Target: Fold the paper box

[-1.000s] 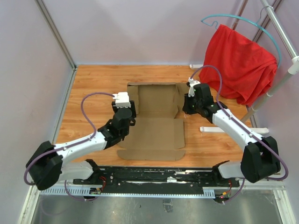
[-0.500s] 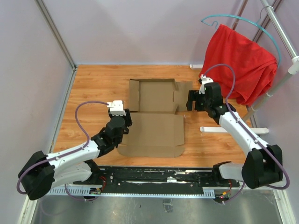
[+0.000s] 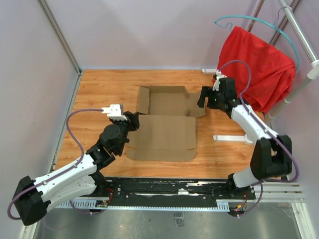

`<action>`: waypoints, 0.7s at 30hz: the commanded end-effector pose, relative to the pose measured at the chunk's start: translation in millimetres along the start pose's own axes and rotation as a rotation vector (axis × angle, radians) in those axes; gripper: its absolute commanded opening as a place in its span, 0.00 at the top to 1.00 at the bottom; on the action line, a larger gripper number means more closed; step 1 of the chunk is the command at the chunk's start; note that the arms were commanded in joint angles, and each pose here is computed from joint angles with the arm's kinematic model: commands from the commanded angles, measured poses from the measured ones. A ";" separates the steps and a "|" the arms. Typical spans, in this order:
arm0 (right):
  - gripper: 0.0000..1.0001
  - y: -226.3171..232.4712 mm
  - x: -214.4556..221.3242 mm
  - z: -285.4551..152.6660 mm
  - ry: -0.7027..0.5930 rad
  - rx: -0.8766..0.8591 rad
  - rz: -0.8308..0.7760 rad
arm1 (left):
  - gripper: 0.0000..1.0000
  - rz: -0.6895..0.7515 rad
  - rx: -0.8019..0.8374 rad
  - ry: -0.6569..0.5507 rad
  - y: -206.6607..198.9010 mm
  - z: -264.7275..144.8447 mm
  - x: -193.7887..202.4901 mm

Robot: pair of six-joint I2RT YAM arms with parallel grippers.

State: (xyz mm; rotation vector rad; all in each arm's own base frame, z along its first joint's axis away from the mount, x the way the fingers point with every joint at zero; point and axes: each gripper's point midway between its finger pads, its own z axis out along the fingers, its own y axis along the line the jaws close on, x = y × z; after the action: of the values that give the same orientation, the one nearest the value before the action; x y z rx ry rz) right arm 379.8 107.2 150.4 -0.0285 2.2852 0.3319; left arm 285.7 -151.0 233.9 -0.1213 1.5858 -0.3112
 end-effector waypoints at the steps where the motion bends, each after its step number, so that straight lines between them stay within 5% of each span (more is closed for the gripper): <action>1: 0.19 -16.2 -28.3 31.5 0.048 -0.039 0.135 | 0.48 0.003 0.066 0.032 -18.4 3.3 -1.1; 21: 0.30 -37.6 8.1 106.6 0.275 -0.067 0.168 | 0.48 0.018 0.116 0.108 -31.8 10.3 27.3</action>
State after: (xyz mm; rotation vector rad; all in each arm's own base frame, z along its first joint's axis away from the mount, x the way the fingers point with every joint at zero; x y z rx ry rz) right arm 461.5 88.0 79.7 0.1461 2.4980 0.5157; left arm 293.9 -191.0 200.8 0.0307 1.7183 -0.3571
